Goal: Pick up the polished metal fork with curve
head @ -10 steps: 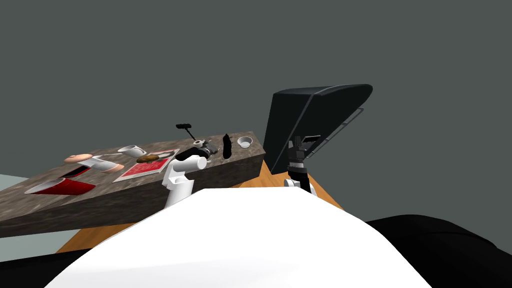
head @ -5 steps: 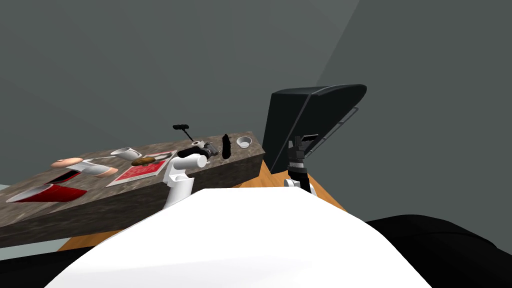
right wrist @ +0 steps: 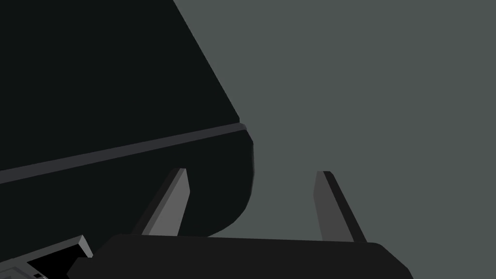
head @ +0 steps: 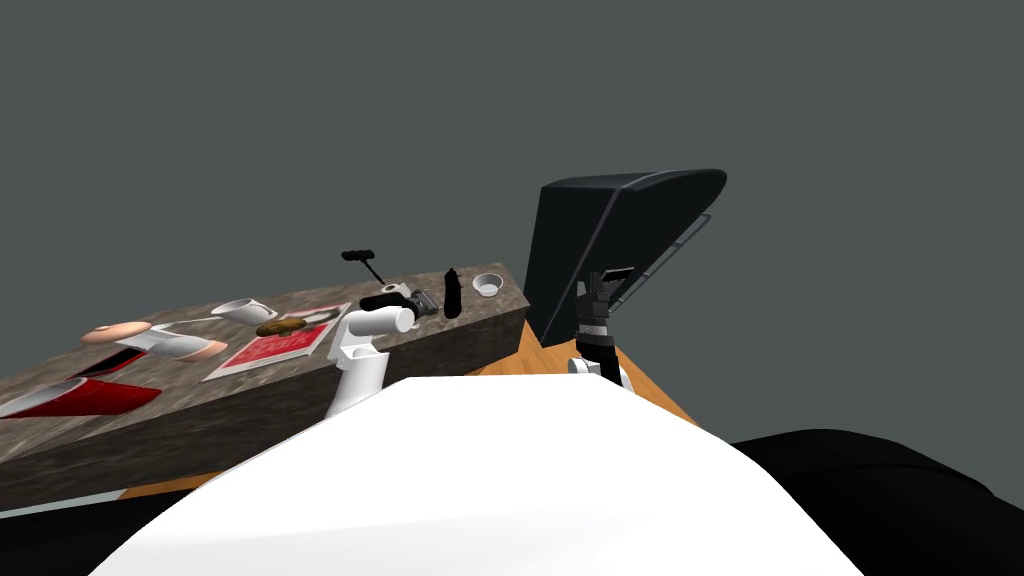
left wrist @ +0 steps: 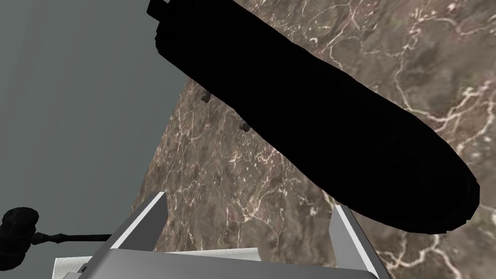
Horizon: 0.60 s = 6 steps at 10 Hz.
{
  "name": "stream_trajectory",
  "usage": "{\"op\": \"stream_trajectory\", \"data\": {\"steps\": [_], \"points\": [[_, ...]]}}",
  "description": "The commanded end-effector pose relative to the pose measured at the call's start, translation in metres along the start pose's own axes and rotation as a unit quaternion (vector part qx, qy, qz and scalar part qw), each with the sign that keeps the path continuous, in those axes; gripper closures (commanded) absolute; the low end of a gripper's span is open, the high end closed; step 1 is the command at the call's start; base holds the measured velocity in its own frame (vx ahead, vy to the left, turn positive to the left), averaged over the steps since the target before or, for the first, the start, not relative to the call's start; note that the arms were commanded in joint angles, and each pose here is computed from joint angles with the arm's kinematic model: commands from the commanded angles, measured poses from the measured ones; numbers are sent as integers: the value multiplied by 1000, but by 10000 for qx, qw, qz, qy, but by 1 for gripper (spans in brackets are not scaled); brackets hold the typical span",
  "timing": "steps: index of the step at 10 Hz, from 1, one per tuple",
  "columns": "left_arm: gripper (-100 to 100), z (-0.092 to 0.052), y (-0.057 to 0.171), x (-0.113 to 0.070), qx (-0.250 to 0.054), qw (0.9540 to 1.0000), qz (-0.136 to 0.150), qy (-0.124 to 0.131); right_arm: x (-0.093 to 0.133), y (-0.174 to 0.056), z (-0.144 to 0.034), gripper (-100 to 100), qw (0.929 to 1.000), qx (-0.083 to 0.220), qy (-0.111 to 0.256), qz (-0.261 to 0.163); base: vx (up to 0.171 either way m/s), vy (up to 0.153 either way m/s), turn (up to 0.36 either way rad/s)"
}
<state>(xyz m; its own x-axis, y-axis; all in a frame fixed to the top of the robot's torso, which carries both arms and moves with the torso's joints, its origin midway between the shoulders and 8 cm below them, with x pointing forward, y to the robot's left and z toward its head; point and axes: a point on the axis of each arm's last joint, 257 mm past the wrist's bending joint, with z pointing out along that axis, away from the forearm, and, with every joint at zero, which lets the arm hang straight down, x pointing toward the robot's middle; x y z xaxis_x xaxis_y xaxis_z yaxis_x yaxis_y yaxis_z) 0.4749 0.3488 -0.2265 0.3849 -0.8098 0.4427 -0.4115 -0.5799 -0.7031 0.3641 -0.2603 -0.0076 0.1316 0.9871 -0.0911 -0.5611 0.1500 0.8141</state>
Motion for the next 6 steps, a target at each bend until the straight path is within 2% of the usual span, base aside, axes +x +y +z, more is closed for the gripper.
{"op": "stream_trajectory", "data": {"steps": [1, 6], "points": [[-100, 0, 9, -6, -210, 9997, -18, -121, 0, 0, 0, 0, 10000, 0, 0, 0, 3, 29, -65], [-100, 1, 34, -20, -808, 9956, -51, -464, 0, 0, 0, 0, 10000, 0, 0, 0, 6, 32, -51]]}}
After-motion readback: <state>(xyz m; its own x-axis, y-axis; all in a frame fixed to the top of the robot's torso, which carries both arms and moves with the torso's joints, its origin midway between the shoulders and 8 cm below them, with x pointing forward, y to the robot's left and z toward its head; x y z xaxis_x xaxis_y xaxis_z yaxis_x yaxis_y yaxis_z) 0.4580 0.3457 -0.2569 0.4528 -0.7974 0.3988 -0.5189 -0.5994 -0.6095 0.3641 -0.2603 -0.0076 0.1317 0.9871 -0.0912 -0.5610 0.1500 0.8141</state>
